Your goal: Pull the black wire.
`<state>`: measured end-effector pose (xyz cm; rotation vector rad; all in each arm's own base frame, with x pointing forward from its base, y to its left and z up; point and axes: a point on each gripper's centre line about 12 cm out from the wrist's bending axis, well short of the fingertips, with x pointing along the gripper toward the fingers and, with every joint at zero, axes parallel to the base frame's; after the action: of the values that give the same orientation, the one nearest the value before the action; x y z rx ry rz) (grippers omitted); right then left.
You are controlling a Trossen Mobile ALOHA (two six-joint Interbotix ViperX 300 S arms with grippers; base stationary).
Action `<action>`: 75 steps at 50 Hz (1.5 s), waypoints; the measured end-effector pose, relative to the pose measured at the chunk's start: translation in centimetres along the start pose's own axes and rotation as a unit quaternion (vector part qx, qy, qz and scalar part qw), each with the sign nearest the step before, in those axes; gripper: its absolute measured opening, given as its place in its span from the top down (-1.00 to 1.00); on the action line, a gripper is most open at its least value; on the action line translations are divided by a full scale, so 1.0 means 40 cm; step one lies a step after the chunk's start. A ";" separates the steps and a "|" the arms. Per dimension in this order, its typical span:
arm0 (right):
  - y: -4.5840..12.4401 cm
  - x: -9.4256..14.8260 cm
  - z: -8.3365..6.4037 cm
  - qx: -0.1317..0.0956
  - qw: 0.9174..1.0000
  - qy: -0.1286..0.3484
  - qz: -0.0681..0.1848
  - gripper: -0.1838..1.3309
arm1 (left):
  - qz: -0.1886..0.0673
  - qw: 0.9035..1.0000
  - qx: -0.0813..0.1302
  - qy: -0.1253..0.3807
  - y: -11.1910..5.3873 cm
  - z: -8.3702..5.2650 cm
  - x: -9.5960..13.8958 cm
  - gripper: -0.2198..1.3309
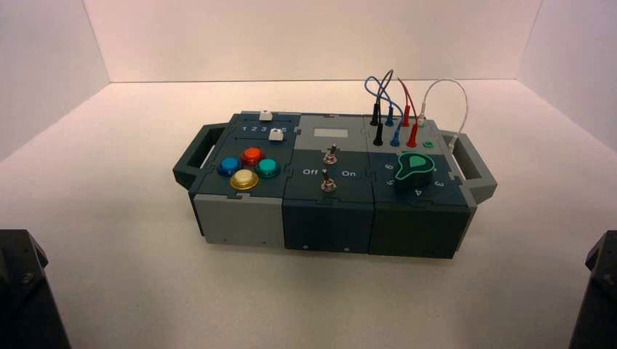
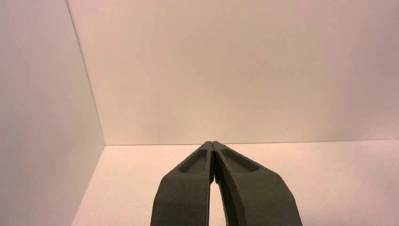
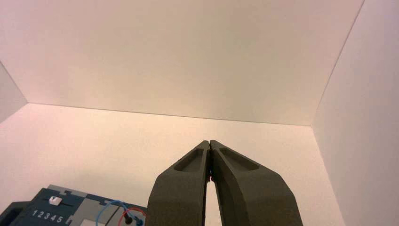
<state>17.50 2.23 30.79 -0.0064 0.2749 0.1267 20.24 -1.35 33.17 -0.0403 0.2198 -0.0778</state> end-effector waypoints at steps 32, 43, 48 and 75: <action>0.001 0.017 -0.028 0.007 0.999 0.031 0.002 0.95 | -0.010 0.999 0.001 0.034 -0.009 -0.030 0.020 0.92; 0.001 0.017 -0.039 0.007 0.999 0.050 0.002 0.95 | -0.058 0.996 0.014 0.063 -0.058 -0.048 0.009 0.92; 0.002 0.018 -0.052 0.007 0.997 0.072 0.003 0.95 | -0.083 0.992 0.022 0.093 -0.084 -0.066 0.008 0.92; 0.030 -0.016 -0.073 0.048 0.978 0.199 0.038 0.95 | -0.238 0.928 0.110 0.266 -0.253 -0.210 -0.018 0.92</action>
<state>15.93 3.26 28.15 0.0764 0.6825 0.1880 16.96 -11.65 25.61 0.1553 0.7425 -0.6018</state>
